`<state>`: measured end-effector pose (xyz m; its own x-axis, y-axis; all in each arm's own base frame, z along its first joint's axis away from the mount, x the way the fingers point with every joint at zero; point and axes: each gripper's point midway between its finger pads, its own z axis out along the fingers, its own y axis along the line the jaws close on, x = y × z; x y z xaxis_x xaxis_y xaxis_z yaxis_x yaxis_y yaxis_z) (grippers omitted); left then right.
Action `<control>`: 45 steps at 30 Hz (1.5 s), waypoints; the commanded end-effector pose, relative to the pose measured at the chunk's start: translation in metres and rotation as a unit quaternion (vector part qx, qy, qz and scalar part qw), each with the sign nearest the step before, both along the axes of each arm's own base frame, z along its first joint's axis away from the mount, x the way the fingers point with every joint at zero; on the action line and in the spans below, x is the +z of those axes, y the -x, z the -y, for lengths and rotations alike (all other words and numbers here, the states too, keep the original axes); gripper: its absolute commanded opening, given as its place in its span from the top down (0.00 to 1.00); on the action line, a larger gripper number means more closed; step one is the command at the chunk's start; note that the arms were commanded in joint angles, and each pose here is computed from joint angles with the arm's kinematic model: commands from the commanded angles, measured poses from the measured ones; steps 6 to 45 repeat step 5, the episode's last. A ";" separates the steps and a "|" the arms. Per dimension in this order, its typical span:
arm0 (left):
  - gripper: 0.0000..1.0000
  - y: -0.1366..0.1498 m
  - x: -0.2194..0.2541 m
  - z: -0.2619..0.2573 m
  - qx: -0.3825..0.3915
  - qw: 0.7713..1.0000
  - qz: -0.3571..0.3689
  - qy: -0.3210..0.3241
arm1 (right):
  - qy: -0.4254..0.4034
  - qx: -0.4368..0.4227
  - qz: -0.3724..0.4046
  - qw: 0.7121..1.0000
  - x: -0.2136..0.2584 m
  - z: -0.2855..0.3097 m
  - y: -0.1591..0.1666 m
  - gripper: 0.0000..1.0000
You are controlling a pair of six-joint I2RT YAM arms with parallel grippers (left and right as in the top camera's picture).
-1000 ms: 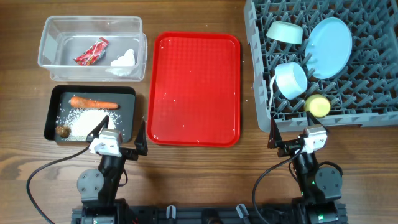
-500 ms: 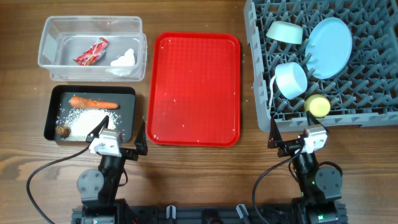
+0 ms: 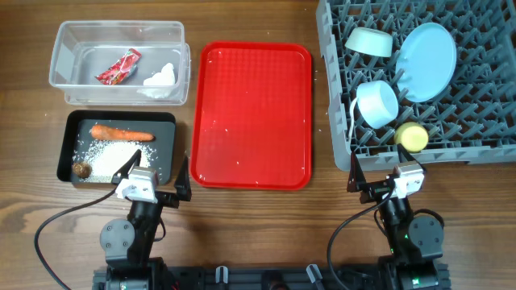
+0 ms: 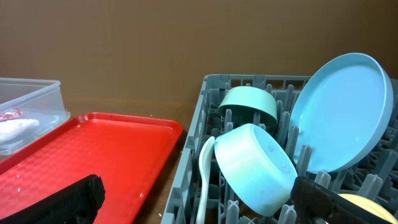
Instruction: Sort waste into correct bins and load items into the dishwasher rack
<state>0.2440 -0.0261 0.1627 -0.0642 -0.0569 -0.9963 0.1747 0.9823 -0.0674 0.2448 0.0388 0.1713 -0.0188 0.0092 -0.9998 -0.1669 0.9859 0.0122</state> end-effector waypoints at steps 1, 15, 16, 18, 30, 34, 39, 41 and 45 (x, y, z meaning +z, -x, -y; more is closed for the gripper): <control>0.00 0.000 -0.001 -0.002 0.004 1.000 0.000 -0.001 | -0.009 0.006 0.001 1.000 0.001 -0.002 0.000 0.00; 0.00 0.000 -0.001 -0.002 0.004 1.000 0.001 -0.001 | -0.009 0.006 0.001 1.000 0.001 -0.002 0.000 0.00; 0.00 0.000 -0.001 -0.002 0.004 1.000 0.001 -0.001 | -0.009 0.006 0.001 1.000 0.001 -0.002 0.000 0.00; 0.00 0.000 -0.001 -0.002 0.004 1.000 0.001 -0.001 | -0.009 0.006 0.001 1.000 0.001 -0.002 0.000 0.00; 0.00 0.000 -0.001 -0.002 0.004 1.000 0.001 -0.001 | -0.009 0.006 0.001 1.000 0.001 -0.002 0.000 0.00; 0.00 0.000 -0.001 -0.002 0.004 1.000 0.001 -0.001 | -0.009 0.006 0.001 1.000 0.001 -0.002 0.000 0.00; 0.00 0.000 -0.001 -0.002 0.004 1.000 0.001 -0.001 | -0.009 0.006 0.001 1.000 0.001 -0.002 0.000 0.00; 0.00 0.000 -0.001 -0.002 0.004 1.000 0.001 -0.001 | -0.009 0.006 0.001 1.000 0.001 -0.002 0.000 0.00; 0.00 0.000 -0.001 -0.002 0.004 1.000 0.001 -0.001 | -0.009 0.006 0.001 1.000 0.001 -0.002 0.000 0.00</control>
